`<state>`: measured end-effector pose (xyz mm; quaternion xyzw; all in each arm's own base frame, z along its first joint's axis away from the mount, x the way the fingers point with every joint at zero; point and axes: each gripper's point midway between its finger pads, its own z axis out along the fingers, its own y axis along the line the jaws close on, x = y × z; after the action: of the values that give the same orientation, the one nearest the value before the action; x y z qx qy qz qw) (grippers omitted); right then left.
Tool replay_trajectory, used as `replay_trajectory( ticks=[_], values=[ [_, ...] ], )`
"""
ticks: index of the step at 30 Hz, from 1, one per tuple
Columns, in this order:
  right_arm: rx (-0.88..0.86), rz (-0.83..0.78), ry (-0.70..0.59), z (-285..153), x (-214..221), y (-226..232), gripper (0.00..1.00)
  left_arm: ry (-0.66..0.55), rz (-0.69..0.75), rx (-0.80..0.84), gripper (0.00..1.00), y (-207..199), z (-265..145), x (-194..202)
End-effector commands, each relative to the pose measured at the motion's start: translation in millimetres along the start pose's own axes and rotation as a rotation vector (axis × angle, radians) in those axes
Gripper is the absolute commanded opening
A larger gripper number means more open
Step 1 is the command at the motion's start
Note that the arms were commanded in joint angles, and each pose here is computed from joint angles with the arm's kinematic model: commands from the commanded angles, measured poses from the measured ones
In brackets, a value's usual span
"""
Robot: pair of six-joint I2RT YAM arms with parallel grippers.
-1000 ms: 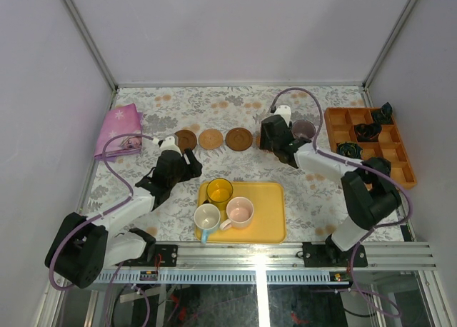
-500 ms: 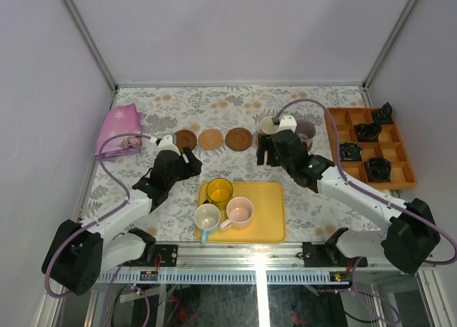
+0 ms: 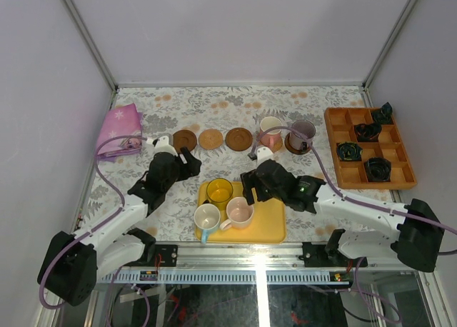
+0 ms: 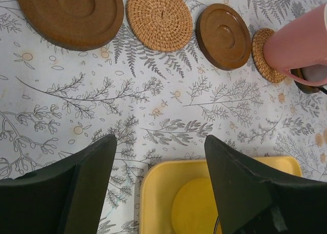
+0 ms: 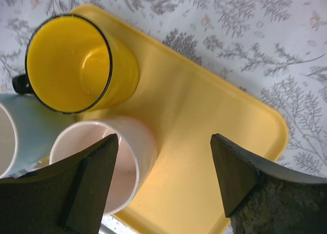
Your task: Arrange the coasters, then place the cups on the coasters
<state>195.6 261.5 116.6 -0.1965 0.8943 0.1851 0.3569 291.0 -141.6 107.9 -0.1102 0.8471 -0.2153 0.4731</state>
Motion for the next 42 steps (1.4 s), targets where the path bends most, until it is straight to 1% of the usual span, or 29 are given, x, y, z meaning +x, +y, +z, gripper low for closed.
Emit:
replay_trajectory(
  ticks=[1,5,8,12,15,18,20,22,25,27,30,31,33,34,36,37,42],
  values=[
    [-0.036,-0.017,0.068,-1.0,23.2,14.9,0.76,0.009,-0.009,0.007,0.70,1.1,-5.4,6.3],
    [-0.035,-0.065,0.124,3.5,36.7,26.3,0.63,0.003,-0.017,0.004,0.70,2.0,-7.3,5.5],
    [-0.012,-0.097,0.171,2.8,45.3,29.9,0.47,-0.002,-0.020,0.000,0.70,3.2,-7.8,5.1],
    [0.051,-0.116,0.238,-2.4,58.3,22.6,0.35,0.003,-0.022,-0.012,0.70,6.4,-6.9,8.2],
    [0.081,-0.120,0.258,-6.3,62.9,16.3,0.21,0.006,-0.022,-0.015,0.70,7.1,-5.5,9.4],
    [0.154,-0.144,0.247,-9.6,58.1,3.2,0.06,0.008,-0.021,-0.020,0.70,8.2,-4.4,10.4],
    [0.209,-0.175,0.228,-10.4,50.4,-5.9,0.00,0.007,-0.021,-0.021,0.70,8.4,-4.1,10.2],
    [0.264,-0.219,0.206,-9.8,42.8,-15.6,0.00,0.007,-0.021,-0.022,0.70,8.7,-3.9,10.4],
    [0.353,-0.298,0.158,-7.1,26.6,-29.1,0.04,0.006,-0.019,-0.022,0.70,8.7,-3.4,10.3],
    [0.415,-0.356,0.123,-4.1,14.5,-36.6,0.09,0.006,-0.018,-0.026,0.70,9.6,-2.9,10.4],
    [0.462,-0.420,0.079,3.1,-0.7,-39.7,0.15,0.006,-0.017,-0.028,0.70,10.0,-2.3,10.6],
    [0.475,-0.446,0.069,5.7,-5.1,-40.4,0.21,0.009,-0.017,-0.030,0.70,10.4,-2.1,11.3],
    [0.498,-0.471,0.056,9.6,-11.1,-40.9,0.49,0.011,-0.016,-0.030,0.70,10.0,-1.9,11.4],
    [0.505,-0.481,0.056,11.2,-12.6,-40.7,0.59,0.012,-0.016,-0.029,0.70,9.7,-2.0,11.5],
    [0.525,-0.490,0.053,12.5,-14.7,-42.0,0.73,0.011,-0.017,-0.029,0.70,10.0,-2.4,11.3],
    [0.530,-0.488,0.051,12.5,-15.8,-42.2,0.77,0.010,-0.015,-0.029,0.70,10.2,-2.4,11.4],
    [0.524,-0.405,-0.007,1.4,-26.9,-39.3,0.83,0.016,-0.015,-0.029,0.70,10.2,-0.5,12.9]
  ],
)
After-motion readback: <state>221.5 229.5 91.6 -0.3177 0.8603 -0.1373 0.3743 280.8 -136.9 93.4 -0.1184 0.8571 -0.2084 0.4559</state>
